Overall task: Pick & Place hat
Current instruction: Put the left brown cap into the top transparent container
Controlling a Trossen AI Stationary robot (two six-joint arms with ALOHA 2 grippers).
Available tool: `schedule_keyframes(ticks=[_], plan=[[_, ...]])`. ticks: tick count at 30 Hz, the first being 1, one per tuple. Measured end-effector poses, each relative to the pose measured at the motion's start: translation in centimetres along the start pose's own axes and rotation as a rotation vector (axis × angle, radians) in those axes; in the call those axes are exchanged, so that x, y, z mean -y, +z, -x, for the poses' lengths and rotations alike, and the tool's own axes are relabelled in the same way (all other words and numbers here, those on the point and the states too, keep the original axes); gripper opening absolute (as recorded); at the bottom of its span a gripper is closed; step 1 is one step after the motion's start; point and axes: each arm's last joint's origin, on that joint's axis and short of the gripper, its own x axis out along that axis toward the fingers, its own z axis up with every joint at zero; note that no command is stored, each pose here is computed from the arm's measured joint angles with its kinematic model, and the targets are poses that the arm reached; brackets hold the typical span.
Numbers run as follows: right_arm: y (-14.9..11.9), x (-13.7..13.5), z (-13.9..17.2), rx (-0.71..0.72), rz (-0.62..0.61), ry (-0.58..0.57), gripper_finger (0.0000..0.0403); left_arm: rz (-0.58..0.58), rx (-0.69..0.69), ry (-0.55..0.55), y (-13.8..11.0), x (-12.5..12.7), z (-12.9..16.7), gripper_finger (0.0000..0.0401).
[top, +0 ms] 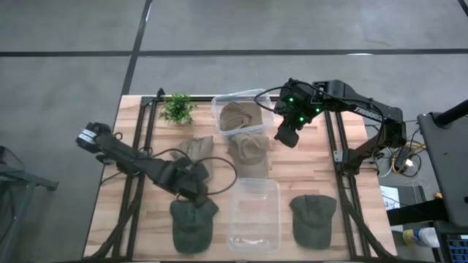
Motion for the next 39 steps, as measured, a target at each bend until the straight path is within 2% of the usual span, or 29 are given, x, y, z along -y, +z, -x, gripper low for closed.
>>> schedule_keyframes(ticks=[6, 9, 11, 19, 25, 33, 39], plan=[[-0.2, -0.5, -0.1, -0.008, 0.005, 0.007, 0.0224, -0.131, 0.074, 0.095, -0.7, 1.7, -2.2, 0.0179], [-0.3, -0.7, -0.2, -0.011, 0.016, 0.010, 0.0224, -0.106, 0.037, 0.122, -1.3, 2.1, -3.6, 0.0192], [-0.3, -0.7, -0.2, -0.011, 0.025, 0.010, 0.0224, -0.099, 0.001, 0.131, -1.6, 2.2, -4.5, 0.0194], [-0.3, -0.7, -0.2, -0.011, 0.036, 0.010, 0.0224, -0.192, -0.070, 0.219, -3.1, 2.0, -7.4, 0.0195], [-0.3, -0.7, -0.2, -0.013, 0.035, 0.009, 0.0224, -0.351, -0.016, 0.327, -3.3, 1.9, -8.6, 0.0195], [-0.3, -0.6, -0.2, -0.017, 0.041, 0.008, 0.0224, -0.368, -0.040, 0.385, -4.1, 1.6, -10.4, 0.0195], [-0.3, -0.6, -0.2, -0.017, 0.042, 0.008, 0.0224, -0.448, -0.008, 0.481, -3.6, 1.0, -10.1, 0.0192]])
